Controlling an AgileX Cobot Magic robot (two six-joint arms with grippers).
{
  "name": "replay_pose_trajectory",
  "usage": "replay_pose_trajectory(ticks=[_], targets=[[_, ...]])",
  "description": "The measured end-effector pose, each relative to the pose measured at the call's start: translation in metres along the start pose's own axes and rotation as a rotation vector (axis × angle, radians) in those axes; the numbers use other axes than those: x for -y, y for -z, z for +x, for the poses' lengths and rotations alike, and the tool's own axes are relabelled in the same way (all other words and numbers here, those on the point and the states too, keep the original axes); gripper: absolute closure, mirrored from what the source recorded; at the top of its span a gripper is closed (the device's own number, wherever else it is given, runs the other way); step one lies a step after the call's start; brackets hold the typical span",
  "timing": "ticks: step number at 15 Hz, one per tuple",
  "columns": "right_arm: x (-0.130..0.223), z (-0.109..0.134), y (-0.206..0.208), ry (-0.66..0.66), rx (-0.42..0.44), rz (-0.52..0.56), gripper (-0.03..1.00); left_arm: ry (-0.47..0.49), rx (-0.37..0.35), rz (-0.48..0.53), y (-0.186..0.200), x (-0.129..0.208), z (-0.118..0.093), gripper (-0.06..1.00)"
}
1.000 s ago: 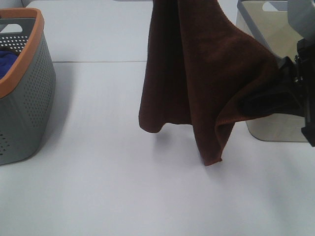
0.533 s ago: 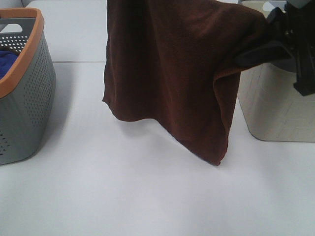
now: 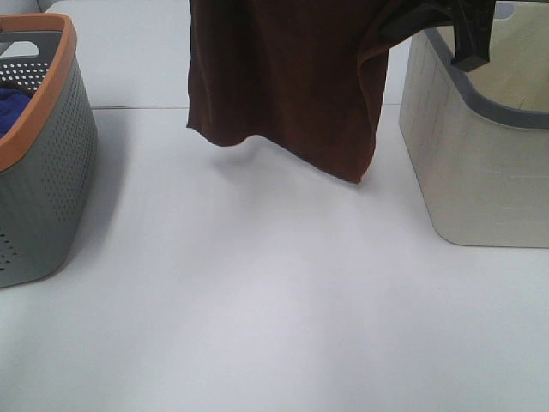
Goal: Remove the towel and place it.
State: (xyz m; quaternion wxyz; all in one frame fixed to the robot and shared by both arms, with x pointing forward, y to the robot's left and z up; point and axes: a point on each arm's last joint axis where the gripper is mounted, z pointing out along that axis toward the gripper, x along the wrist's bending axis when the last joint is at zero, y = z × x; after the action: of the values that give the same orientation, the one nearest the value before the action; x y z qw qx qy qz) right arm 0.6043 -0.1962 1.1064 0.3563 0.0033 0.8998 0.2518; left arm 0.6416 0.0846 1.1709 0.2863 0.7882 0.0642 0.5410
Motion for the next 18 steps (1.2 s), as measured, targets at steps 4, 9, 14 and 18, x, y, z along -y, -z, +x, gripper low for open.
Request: replay_pose_trajectory(ticks=[4,9,14,18], targets=[[0.018,-0.022,-0.040,0.207,0.047,0.111,0.97,-0.004,-0.037,0.039,-0.030,0.040,0.000,0.94],[0.020,-0.023,-0.043,0.230,0.071,0.121,0.97,0.010,-0.022,0.050,-0.032,0.042,-0.003,0.94],[0.029,-0.033,-0.061,0.302,0.210,0.159,0.97,0.011,-0.043,-0.002,-0.046,0.044,-0.013,0.94],[0.040,-0.045,-0.077,0.338,0.404,0.209,0.97,0.000,-0.156,-0.077,-0.069,0.076,-0.009,0.94]])
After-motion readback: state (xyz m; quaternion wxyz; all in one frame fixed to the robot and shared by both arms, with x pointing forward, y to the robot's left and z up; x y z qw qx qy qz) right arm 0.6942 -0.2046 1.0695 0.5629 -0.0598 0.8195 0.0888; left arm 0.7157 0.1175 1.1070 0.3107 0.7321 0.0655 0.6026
